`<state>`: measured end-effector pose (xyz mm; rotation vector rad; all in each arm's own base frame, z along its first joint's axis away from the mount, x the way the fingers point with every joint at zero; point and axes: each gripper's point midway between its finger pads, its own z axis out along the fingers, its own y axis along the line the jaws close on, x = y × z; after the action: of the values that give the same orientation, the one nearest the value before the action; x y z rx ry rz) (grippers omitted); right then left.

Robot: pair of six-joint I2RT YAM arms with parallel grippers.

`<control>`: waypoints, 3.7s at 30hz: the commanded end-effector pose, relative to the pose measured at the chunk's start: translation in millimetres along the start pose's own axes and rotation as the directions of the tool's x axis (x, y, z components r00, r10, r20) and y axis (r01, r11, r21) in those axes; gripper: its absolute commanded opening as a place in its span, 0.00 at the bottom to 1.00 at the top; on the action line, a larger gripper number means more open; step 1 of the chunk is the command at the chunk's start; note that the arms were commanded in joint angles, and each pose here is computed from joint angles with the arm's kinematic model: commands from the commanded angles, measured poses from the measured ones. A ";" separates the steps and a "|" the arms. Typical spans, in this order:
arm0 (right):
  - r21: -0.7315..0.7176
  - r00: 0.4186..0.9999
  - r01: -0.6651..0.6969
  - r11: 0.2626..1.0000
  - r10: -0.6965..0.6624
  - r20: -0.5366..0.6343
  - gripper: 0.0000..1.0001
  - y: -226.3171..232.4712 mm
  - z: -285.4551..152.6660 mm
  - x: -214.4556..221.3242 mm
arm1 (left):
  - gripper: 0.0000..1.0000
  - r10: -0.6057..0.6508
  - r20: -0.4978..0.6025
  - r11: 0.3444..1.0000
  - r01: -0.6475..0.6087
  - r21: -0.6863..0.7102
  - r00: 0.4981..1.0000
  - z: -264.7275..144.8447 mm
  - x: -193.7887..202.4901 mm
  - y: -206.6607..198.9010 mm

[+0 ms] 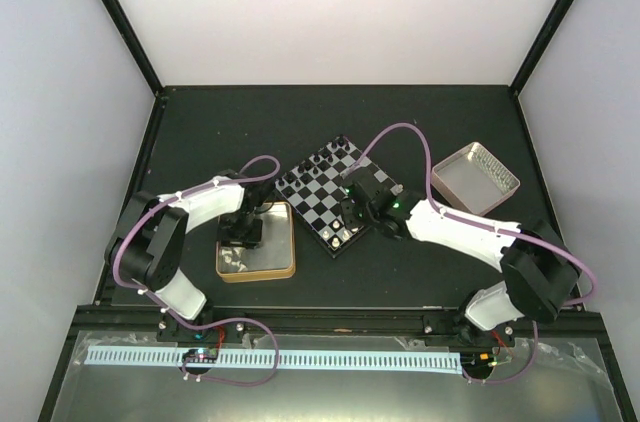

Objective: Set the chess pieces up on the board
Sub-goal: Pick up the chess piece from the storage box, then place the chess piece on the chessboard.

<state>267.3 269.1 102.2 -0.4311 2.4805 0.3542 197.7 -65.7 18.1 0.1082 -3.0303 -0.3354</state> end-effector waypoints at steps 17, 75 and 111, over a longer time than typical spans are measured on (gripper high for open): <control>0.025 0.983 -0.179 0.984 0.177 0.044 0.39 -14.7 -35.4 -40.4 | 0.14 0.061 0.017 0.984 -0.063 0.170 0.998 -5.3 -0.1 -27.6; -0.847 0.941 -0.241 0.473 -0.101 -0.324 0.31 118.9 -94.3 -71.3 | 0.06 0.158 0.693 0.175 -0.711 0.681 0.703 -253.8 36.7 -133.3; -0.025 0.961 -0.010 1.000 0.016 0.277 0.03 -60.2 -27.7 -43.9 | 0.68 -0.230 0.716 0.815 -0.272 0.512 0.659 -196.7 -64.5 -39.7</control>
<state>296.8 209.9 129.1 -0.3383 2.3081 0.4349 274.0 -136.2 187.8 0.0671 -3.8043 0.8190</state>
